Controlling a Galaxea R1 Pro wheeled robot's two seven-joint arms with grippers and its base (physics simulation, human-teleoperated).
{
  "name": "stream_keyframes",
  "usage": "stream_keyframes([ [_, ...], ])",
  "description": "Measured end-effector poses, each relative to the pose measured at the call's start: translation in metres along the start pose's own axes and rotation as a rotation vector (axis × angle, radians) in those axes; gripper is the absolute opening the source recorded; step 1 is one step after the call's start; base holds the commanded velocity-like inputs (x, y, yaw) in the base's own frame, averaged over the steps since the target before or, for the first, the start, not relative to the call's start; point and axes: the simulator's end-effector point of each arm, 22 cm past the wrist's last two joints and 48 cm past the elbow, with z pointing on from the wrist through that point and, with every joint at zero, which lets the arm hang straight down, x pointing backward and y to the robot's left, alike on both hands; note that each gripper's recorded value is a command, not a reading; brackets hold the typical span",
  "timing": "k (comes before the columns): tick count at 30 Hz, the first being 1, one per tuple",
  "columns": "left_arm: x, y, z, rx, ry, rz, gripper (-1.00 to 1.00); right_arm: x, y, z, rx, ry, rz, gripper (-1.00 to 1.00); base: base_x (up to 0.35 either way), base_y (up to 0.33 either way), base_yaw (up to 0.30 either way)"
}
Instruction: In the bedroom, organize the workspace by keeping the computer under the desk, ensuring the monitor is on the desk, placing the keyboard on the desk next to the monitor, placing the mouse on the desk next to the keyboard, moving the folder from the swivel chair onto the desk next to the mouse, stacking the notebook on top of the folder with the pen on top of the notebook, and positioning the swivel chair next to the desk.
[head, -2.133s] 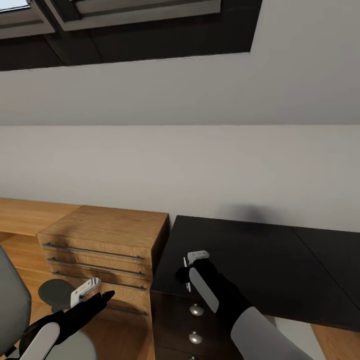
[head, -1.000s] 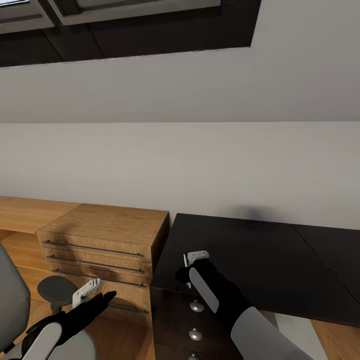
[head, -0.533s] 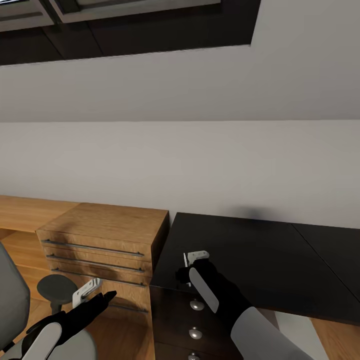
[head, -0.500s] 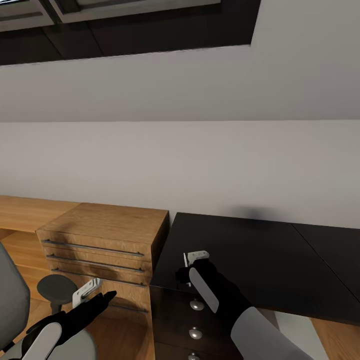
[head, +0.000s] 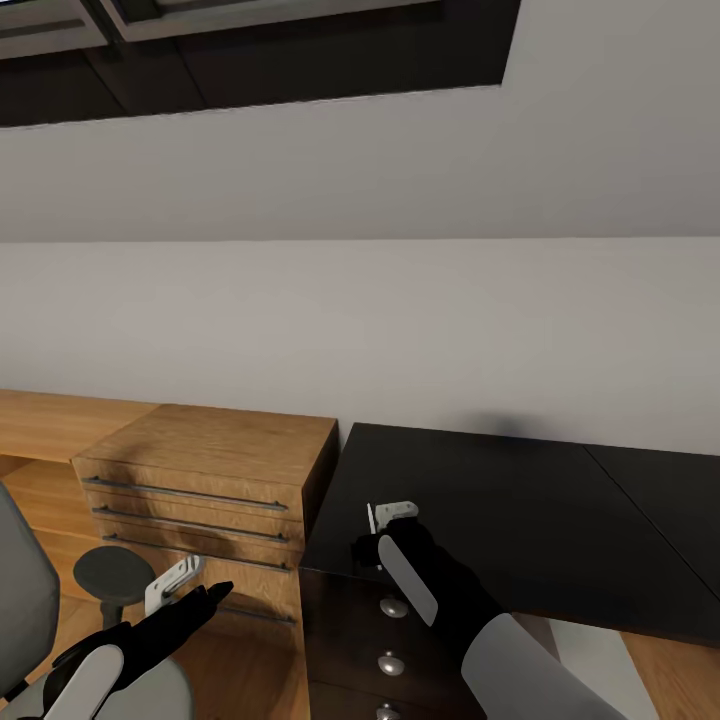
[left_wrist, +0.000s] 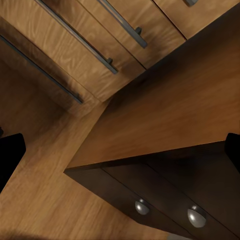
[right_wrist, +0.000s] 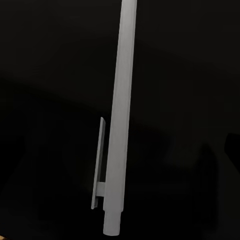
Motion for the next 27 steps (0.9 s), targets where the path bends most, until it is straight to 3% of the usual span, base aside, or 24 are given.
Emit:
stream_keyframes([
  [27, 0.0041, 0.0033, 0.0035, 0.003, -0.002, 0.001, 1.00, 0.0058, -0.0002, 0.0052, 0.000, 0.000, 0.001, 1.00, 0.000, 0.000, 0.000],
])
